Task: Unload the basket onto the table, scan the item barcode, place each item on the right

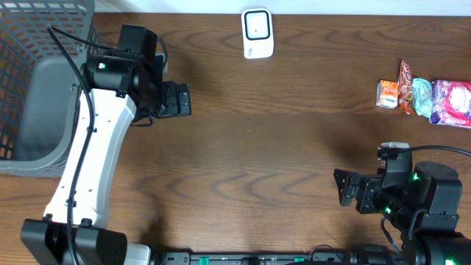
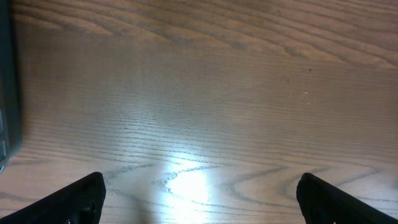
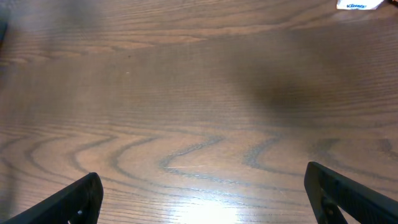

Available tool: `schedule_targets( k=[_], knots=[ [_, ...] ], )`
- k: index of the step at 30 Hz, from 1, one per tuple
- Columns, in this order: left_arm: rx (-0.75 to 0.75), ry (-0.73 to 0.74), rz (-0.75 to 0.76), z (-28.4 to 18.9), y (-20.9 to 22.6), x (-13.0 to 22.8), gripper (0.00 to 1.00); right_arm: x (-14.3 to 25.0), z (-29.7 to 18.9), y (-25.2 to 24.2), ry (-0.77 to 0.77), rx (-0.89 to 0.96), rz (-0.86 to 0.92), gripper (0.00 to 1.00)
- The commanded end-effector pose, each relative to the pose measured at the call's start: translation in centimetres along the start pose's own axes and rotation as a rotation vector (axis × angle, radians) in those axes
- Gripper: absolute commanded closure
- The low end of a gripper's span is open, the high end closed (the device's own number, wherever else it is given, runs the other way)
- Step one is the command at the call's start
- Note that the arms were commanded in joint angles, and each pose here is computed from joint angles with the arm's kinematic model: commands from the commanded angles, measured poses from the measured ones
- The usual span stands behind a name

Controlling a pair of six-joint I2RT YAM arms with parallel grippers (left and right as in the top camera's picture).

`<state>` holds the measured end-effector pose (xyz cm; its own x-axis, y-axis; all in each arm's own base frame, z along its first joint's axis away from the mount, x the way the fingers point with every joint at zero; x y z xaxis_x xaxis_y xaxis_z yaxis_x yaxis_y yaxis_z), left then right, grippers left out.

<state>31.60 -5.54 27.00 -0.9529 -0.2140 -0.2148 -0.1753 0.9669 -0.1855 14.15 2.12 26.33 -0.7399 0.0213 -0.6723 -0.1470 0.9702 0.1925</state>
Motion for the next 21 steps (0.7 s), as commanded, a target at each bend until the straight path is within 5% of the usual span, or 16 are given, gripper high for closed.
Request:
schedule_targets(
  k=[1,21],
  knots=[
    [-0.005,0.005,-0.006,0.13,0.08,0.05,0.02,0.19,0.15,0.16,0.008,-0.014,0.005,0.01],
    [-0.005,0.005,-0.006,0.13,0.08,0.05,0.02,0.21,0.03,0.19,0.002,-0.014,0.003,0.01]
  ],
)
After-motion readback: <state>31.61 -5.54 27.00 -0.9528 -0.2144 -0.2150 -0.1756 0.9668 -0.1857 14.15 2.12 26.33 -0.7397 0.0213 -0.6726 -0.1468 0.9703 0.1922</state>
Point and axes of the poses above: each gripper's point midway between its finger pads, its own z axis out along the fingers, its own y axis along the line the jaws close on, x = y × z, the point moved 7 cm from there along -z, back along the fingers, and after that the axes turned 6 degrees about -z, right-handed, at the moved point
